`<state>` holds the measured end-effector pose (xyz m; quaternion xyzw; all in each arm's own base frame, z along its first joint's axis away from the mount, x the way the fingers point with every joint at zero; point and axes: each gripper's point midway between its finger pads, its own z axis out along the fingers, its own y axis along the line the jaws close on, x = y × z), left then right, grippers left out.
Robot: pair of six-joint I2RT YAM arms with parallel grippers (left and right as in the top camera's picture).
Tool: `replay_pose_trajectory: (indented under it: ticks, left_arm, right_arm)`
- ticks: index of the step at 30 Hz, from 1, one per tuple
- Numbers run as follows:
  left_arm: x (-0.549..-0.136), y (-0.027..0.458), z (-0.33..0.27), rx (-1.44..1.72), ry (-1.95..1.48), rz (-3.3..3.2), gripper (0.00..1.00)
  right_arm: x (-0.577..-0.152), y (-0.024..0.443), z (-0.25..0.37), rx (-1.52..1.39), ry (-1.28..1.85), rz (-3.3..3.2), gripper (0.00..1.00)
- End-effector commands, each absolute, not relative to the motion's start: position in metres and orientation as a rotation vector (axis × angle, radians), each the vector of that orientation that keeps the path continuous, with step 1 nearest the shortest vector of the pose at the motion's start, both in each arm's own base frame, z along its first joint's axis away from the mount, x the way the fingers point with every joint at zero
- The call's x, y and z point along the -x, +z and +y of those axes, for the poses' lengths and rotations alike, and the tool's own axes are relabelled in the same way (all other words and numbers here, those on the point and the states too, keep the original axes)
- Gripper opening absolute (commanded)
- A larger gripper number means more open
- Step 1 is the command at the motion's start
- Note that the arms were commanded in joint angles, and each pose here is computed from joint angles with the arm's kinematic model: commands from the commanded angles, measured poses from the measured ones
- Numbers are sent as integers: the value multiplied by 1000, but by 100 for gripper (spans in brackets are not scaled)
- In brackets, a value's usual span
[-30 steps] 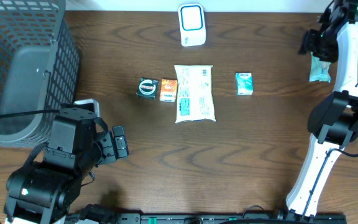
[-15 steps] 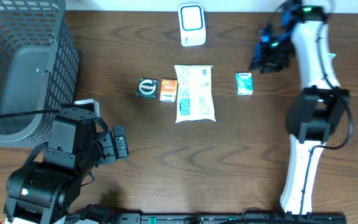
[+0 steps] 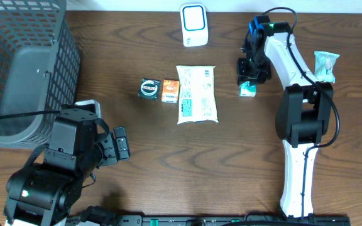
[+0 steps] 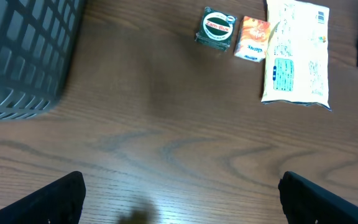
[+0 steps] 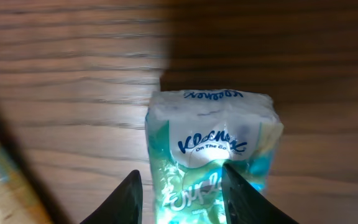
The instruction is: Scan the item barcode
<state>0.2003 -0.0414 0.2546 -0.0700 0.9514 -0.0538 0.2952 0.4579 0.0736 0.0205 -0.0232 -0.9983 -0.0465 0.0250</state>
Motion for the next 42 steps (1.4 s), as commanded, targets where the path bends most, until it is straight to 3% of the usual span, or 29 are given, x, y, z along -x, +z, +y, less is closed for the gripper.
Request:
replay_pose_trajectory:
  ticks: [1,8,9,11,12,15,18,23,26,33,42]
  left_arm:
    - [-200,255,-41,186,-141,2529,97]
    - [-200,255,-41,186,-141,2529,98]
    - [-200,255,-41,186,-141,2529,98]
    - [-200,255,-41,186,-141,2529,98]
    - [-200,255,-41,186,-141,2529,98]
    - [-200,255,-41,186,-141,2529,98]
    - [-200,255,-41,186,-141,2529,98]
    - [-200,255,-41,186,-141,2529,98]
    - [-200,255,-41,186,-141,2529,98]
    - [-200,255,-41,186,-141,2529,98]
    - [-200,255,-41,186,-141,2529,97]
  right_arm:
    - [-453,20,49,121,85,-3086,37]
    - [-447,19,28,80,331,-3059,37]
    - [-445,17,28,76,335,-3054,32]
    - [-443,14,30,76,316,-3048,4]
    - [-443,13,34,78,281,-3048,1]
    - [-443,13,52,51,104,-3049,1]
    - [-438,24,93,-69,-284,-3008,1]
    - [-434,75,155,-278,-1031,-2847,1]
    - [-432,97,166,-372,-1305,-2763,1]
    - [-412,91,154,-519,-1348,-2700,1]
    - [-406,59,145,-464,-1318,-2699,1]
